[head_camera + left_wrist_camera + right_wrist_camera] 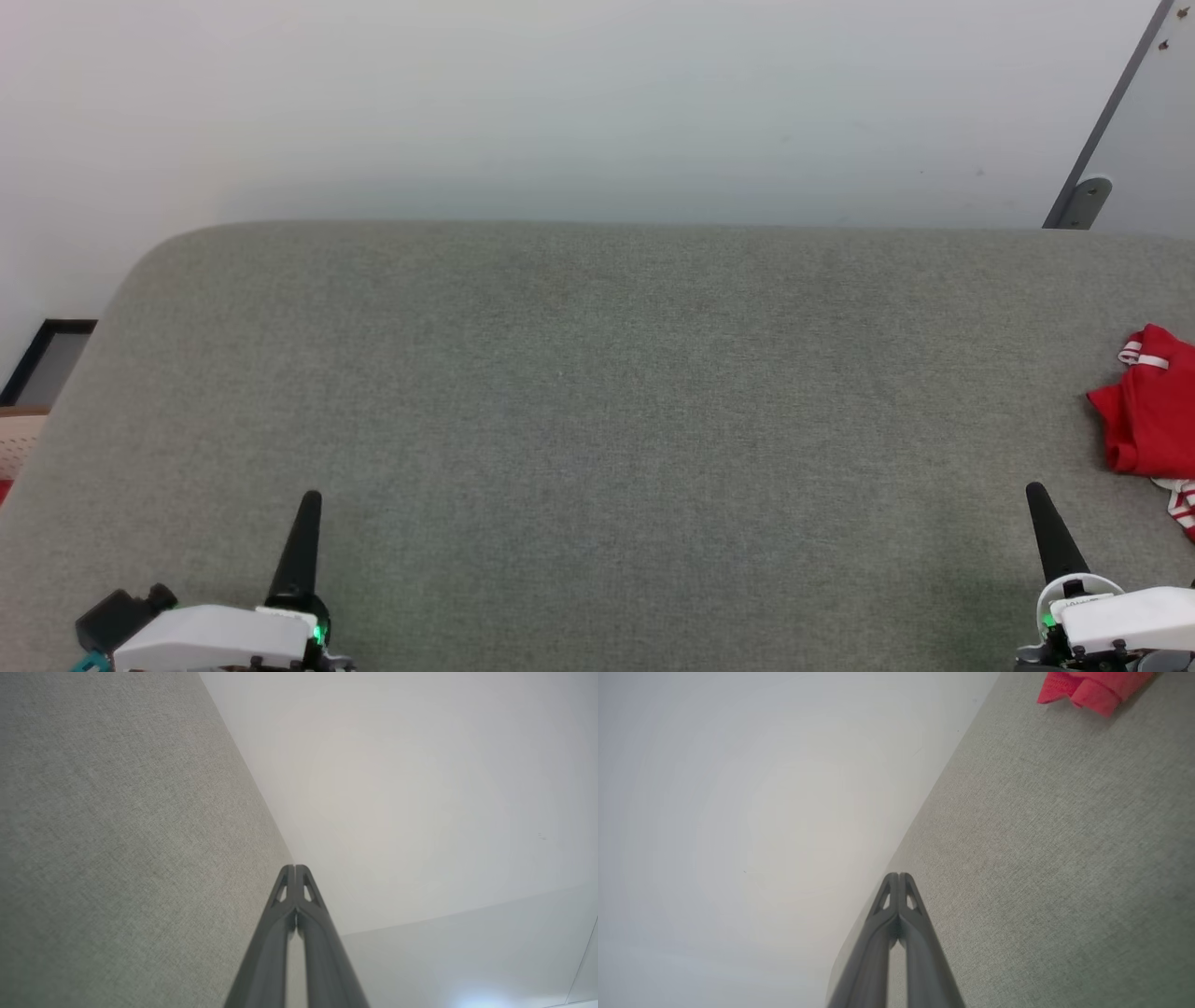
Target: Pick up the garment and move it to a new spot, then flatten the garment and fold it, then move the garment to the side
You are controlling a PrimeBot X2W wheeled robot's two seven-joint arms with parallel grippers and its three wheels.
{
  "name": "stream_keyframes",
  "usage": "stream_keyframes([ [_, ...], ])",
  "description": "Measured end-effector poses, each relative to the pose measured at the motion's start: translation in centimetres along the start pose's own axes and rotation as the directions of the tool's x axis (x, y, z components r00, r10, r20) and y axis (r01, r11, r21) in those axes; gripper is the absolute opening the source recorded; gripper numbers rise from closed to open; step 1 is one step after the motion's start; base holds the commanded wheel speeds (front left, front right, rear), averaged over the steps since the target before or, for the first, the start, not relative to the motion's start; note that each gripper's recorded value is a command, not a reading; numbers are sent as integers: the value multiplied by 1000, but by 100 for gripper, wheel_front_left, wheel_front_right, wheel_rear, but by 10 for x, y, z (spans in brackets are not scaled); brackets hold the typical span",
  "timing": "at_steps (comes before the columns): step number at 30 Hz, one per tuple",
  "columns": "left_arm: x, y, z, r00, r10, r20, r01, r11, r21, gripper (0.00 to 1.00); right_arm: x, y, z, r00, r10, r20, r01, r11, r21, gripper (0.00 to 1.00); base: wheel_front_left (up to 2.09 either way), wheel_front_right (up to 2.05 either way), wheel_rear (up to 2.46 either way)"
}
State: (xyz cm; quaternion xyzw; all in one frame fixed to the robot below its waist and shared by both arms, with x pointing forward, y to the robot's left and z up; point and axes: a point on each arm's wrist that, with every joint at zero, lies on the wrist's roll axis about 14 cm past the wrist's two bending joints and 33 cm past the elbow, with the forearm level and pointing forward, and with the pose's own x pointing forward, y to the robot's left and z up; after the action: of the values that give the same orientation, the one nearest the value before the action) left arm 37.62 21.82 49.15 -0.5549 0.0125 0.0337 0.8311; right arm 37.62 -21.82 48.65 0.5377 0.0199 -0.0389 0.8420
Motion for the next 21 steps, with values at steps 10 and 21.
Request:
stream_keyframes([
  [10, 2, -4, -3, 1000, -10, -6, 9, 996, -93, 0, 2, 5, -3, 1000, 13, -6, -13, 995, 100, 0, 0, 0, 0],
  [21, 5, -9, -6, 1000, -23, -12, 20, 983, -181, 0, 5, 11, -5, 999, 32, -11, -30, 980, 199, 0, 0, 0, 0],
])
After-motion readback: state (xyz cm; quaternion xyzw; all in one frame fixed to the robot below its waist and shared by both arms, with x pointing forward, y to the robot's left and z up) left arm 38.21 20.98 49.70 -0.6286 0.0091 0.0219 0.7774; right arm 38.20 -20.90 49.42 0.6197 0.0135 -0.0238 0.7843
